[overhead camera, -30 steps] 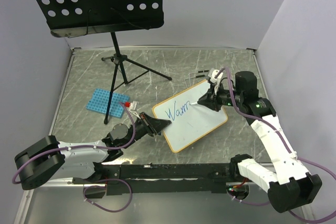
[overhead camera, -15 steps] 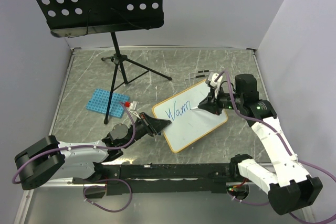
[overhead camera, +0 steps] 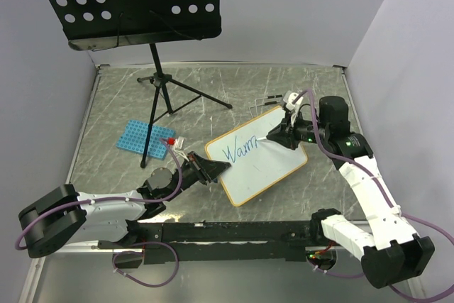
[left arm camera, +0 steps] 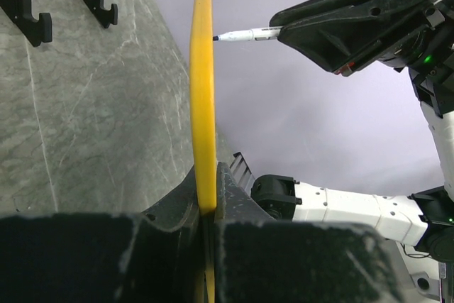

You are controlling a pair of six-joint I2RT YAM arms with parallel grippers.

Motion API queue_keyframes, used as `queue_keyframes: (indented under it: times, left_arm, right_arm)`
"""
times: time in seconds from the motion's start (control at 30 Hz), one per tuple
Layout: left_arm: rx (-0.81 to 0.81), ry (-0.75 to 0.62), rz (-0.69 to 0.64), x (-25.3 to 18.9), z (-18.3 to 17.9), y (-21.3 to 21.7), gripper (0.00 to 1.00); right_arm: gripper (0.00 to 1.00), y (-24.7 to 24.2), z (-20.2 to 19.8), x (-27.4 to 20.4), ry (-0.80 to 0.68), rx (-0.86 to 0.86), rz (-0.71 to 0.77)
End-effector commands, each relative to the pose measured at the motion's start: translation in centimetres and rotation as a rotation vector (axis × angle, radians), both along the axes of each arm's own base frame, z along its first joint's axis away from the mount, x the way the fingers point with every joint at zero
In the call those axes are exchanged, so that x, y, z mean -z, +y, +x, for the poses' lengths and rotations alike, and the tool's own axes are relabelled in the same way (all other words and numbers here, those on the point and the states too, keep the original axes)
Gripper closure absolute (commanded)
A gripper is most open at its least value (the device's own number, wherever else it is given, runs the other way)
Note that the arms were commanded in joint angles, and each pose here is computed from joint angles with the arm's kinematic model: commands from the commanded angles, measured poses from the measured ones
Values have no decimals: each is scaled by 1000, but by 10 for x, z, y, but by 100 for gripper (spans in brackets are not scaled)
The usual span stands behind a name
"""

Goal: Write a sentence on the whiteboard

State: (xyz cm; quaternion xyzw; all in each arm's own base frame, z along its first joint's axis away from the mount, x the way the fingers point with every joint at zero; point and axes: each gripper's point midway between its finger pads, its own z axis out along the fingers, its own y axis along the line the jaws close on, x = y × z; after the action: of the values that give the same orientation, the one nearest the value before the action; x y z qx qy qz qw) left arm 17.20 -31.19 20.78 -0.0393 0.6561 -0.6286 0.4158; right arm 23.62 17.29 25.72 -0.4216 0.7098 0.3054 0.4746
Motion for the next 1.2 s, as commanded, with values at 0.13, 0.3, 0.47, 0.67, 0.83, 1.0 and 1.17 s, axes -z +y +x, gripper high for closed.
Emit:
queue_keyframes:
  times: [0.13,0.3,0.47,0.67,0.83,1.0,1.17]
  left_arm:
    - [16,-122,-218,-69,-8,8,99]
    - [16,-123,-213,-69,-8,8,99]
    - [20,-121,-215,-69,-8,6,99]
    - [24,-120,-218,-69,-7,5,99]
    - [24,-117,-216,-68,-7,5,99]
    - [26,-117,-218,-68,-8,4,99]
    - [28,-117,-220,-67,-8,4,99]
  right_arm:
    - [100,-10,25,-18,-77,94,-4]
    - [100,-17,30,-19,-85,129,-7]
    - [100,-9,21,-22,-75,70,24]
    - [100,-4,20,-33,-86,49,57]
    - [100,-6,26,-29,-71,68,51]
    - [100,-6,30,-27,-70,83,54]
    - [100,-5,30,-26,-61,80,56]
